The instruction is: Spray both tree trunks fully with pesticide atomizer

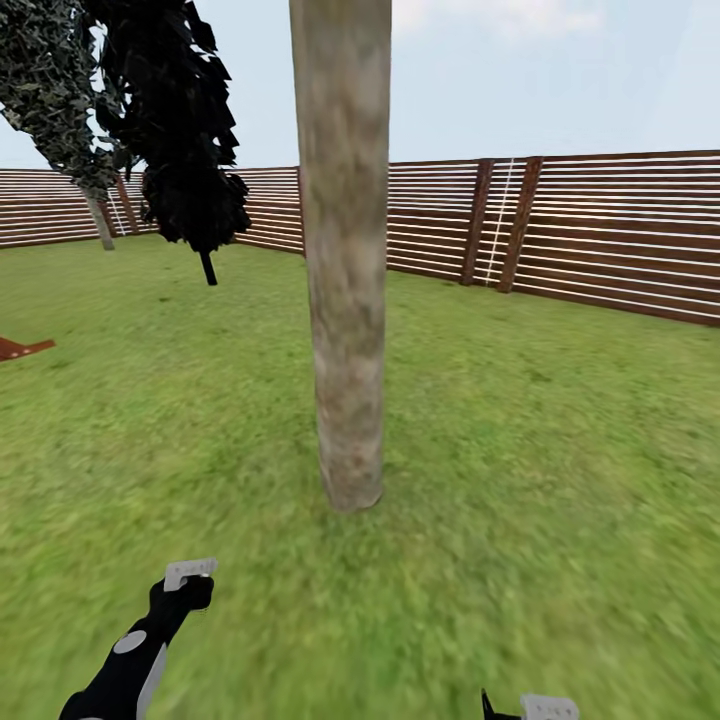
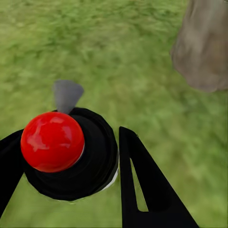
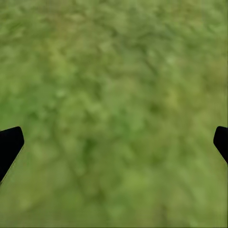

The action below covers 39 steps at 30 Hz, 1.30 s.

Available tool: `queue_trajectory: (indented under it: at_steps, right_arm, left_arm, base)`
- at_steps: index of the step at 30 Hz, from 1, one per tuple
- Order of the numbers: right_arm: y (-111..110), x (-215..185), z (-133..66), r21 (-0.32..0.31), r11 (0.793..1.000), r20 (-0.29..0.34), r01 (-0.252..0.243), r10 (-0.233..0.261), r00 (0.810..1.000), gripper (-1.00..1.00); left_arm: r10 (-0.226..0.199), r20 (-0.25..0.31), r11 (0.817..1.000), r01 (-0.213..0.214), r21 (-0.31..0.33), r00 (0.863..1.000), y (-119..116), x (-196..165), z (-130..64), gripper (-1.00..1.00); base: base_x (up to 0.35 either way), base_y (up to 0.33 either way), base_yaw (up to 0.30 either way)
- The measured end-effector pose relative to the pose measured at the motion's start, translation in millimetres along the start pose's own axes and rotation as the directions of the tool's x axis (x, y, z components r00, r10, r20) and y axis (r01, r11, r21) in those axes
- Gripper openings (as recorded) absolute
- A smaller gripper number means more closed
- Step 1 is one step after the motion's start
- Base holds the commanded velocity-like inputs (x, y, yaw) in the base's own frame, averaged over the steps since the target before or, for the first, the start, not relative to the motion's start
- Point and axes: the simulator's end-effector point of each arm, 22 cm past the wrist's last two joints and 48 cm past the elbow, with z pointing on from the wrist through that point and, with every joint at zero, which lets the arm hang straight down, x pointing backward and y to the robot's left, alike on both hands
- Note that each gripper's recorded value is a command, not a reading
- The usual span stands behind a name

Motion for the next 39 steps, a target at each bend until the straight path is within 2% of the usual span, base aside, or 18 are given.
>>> queue_trajectory:
  at_steps: [14, 18, 19, 21, 23, 25, 26, 28, 30, 31, 32, 33, 34, 35, 36, 37, 38, 39]
  right_arm:
    - [-6, -2, 0.5, 0.013, 1.0, 0.005, -0.003, 0.003, 1.0, 1.0]
    - [-5, -3, 0.9, 0.014, 1.0, 0.008, -0.005, 0.005, 1.0, 1.0]
    - [-6, -10, 3.2, 0.017, 1.0, 0.024, -0.005, 0.005, 1.0, 1.0]
    - [-11, -43, 12.5, 0.028, 1.0, 0.098, -0.002, -0.001, 0.995, 1.0]
    - [-14, -91, 21.0, 0.036, 0.999, 0.202, 0.004, -0.011, 0.979, 1.0]
    - [-6, -135, 24.1, 0.025, 0.999, 0.295, 0.023, -0.029, 0.955, 1.0]
    - [9, -153, 24.1, -0.003, 0.998, 0.333, 0.067, -0.062, 0.941, 1.0]
    - [57, -173, 20.8, -0.09, 0.972, 0.389, 0.217, -0.166, 0.906, 1.0]
    - [107, -173, 18.5, -0.176, 0.925, 0.395, 0.337, -0.248, 0.885, 1.0]
    - [155, -176, 17.2, -0.242, 0.877, 0.387, 0.416, -0.305, 0.87, 1.0]
    - [193, -177, 12.8, -0.309, 0.821, 0.383, 0.48, -0.354, 0.853, 1.0]
    - [246, -171, -6.3, -0.468, 0.686, 0.394, 0.558, -0.403, 0.826, 1.0]
    - [271, -162, -22.3, -0.563, 0.59, 0.398, 0.578, -0.419, 0.816, 1.0]
    - [292, -153, -43.3, -0.642, 0.452, 0.43, 0.619, -0.457, 0.779, 1.0]
    - [299, -151, -52.7, -0.661, 0.382, 0.456, 0.646, -0.481, 0.749, 1.0]
    - [304, -151, -60.3, -0.665, 0.321, 0.484, 0.674, -0.502, 0.717, 1.0]
    - [306, -152, -63.3, -0.666, 0.299, 0.497, 0.683, -0.506, 0.705, 1.0]
    - [309, -150, -70.1, -0.683, 0.255, 0.508, 0.685, -0.508, 0.696, 1.0]
  left_arm:
    - [0.002, 0.001, 1.0, -0.002, 0.0, 1.0, 1, -1, 0.1, -1.0]
    - [0.007, 0.002, 1.0, -0.007, 0.002, 1.0, 1, -1, -0.1, -1.0]
    - [0.01, 0.001, 1.0, -0.01, 0.005, 1.0, 0, 0, -0.2, -1.0]
    - [0.018, 0.0, 1.0, -0.018, 0.008, 1.0, 2, 0, -0.3, -1.0]
    - [0.036, 0.0, 0.999, -0.036, 0.009, 0.999, 7, -1, -0.3, -1.0]
    - [0.065, -0.001, 0.997, -0.065, 0.03, 0.998, 2, -2, 0.3, -1.0]
    - [0.116, -0.005, 0.991, -0.116, 0.074, 0.993, -11, -1, 0.8, -1.0]
    - [0.235, -0.015, 0.958, -0.229, 0.173, 0.972, -36, 6, -0.3, -1.0]
    - [0.314, -0.022, 0.918, -0.298, 0.262, 0.949, -55, 15, -3.8, -1.0]
    - [0.378, -0.029, 0.868, -0.344, 0.359, 0.925, -71, 27, -10.2, -1.0]
    - [0.432, -0.035, 0.817, -0.375, 0.438, 0.901, -81, 37, -17.3, -1.0]
    - [0.518, -0.049, 0.732, -0.412, 0.542, 0.854, -80, 56, -31.2, -1.0]
    - [0.545, -0.058, 0.697, -0.413, 0.586, 0.837, -73, 63, -38.7, -1.0]
    - [0.563, -0.062, 0.657, -0.401, 0.639, 0.824, -73, 71, -48.7, -1.0]
    - [0.574, -0.064, 0.632, -0.393, 0.668, 0.816, -74, 75, -54.5, -1.0]
    - [0.626, -0.071, 0.576, -0.399, 0.713, 0.777, -73, 89, -64.5, -1.0]
    - [0.662, -0.076, 0.545, -0.409, 0.732, 0.746, -71, 98, -68.9, -1.0]
    - [0.706, -0.079, 0.507, -0.424, 0.75, 0.704, -67, 108, -73.5, -1.0]
  base:
    - [0.319, -0.091, 0.0]
    - [0.13, -0.022, 0.0]
    - [0.019, -0.003, 0.0]
    - [0.008, -0.001, 0.0]
    - [0.002, 0.0, 0.0]
    - [0.0, 0.0, 0.0]
    - [0.0, 0.0, 0.0]
    - [0.0, 0.0, 0.0]
    - [0.0, 0.0, 0.0]
    - [0.0, 0.0, 0.0]
    - [0.0, 0.0, 0.0]
    - [0.0, 0.0, 0.0]
    - [0.0, 0.0, 0.0]
    - [0.0, 0.0, 0.0]
    - [0.0, 0.0, 0.0]
    - [0.0, 0.0, 0.0]
    - [0.0, 0.0, 0.0]
    - [0.0, 0.0, 0.0]
